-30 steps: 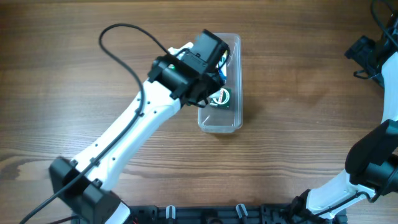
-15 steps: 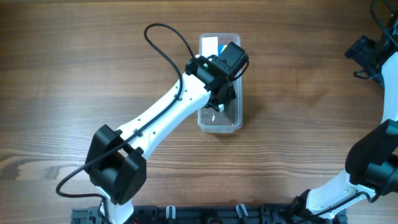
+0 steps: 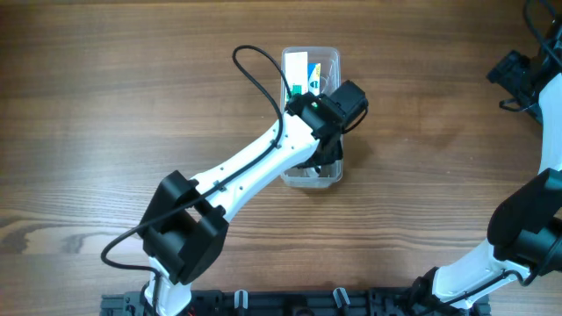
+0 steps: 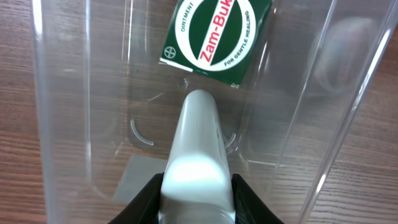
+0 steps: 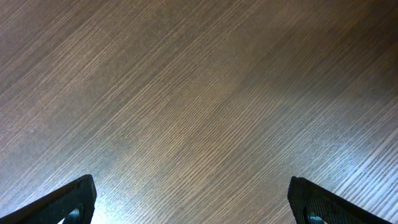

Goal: Pack container
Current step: 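Carry the white bottle with the left gripper into the container, then release the bottle in the container and lift the left gripper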

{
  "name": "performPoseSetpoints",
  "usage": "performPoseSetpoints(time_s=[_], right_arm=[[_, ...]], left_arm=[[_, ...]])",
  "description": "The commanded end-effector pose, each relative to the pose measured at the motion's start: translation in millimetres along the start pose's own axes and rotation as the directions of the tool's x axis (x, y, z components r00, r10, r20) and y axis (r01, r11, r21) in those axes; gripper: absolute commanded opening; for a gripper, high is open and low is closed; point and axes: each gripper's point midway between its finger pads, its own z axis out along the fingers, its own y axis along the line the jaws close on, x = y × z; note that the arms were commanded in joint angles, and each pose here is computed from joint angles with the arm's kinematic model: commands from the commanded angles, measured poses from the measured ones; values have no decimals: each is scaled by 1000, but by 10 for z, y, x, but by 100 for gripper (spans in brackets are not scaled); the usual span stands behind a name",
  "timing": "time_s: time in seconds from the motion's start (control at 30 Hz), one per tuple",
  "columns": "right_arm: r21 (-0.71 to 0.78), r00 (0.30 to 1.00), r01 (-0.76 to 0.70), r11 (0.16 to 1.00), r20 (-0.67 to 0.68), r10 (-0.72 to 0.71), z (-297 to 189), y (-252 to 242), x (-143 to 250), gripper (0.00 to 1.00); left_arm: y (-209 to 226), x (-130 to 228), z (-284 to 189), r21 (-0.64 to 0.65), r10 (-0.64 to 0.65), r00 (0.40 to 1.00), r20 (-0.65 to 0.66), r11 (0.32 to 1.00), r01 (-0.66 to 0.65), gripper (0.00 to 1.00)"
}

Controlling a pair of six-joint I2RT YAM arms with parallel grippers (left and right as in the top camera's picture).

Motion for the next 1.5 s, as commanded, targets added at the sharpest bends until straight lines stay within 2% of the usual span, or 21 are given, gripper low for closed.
performPoseSetpoints(time_s=[0.0,0.17,0.4,0.53,0.67,0.7,0.77,0.83,0.87,1.03,1.13,1.33,1.47], right_arm=[[14,1000,0,1000,-9,0,62,15,31,100],[14,1000,-1,1000,-8,1,62,15,30,100],[14,1000,-1,1000,-9,1,62,15,31,100],[14,1000,0,1000,-9,0,62,15,31,100],[14,1000,-1,1000,-8,1,62,15,30,100],[14,1000,-1,1000,-9,1,62,15,31,100],[14,1000,-1,1000,-8,1,62,16,30,100],[14,1000,-1,1000,-8,1,62,15,30,100],[14,1000,-1,1000,-9,1,62,15,31,100],[14,1000,-1,1000,-9,1,62,15,31,100],[14,1000,0,1000,-9,0,62,15,31,100],[14,1000,0,1000,-8,0,62,15,30,100],[14,1000,-1,1000,-9,1,62,15,31,100]], left_arm=[[-14,-17,-8,-6,22,1000,15,1000,-22,31],[-16,-19,-8,-5,22,1000,16,1000,-22,38],[-17,-21,-8,-5,22,1000,17,1000,-22,41],[46,-126,-17,-44,23,997,77,999,-20,57],[1,-197,-82,-25,41,993,110,999,-38,61],[-36,-228,-121,-12,64,990,123,998,-63,71],[-117,-298,-245,24,82,984,156,996,-87,84],[-173,-398,-461,59,68,975,210,995,-82,87],[-180,-446,-561,68,60,970,238,995,-78,99],[10,-630,-1181,79,12,917,399,996,-48,100],[318,-625,-1618,64,-16,881,472,998,-16,100],[888,-365,-2187,51,-33,861,507,999,8,100],[1373,-166,-2317,27,-110,838,534,993,113,100]])
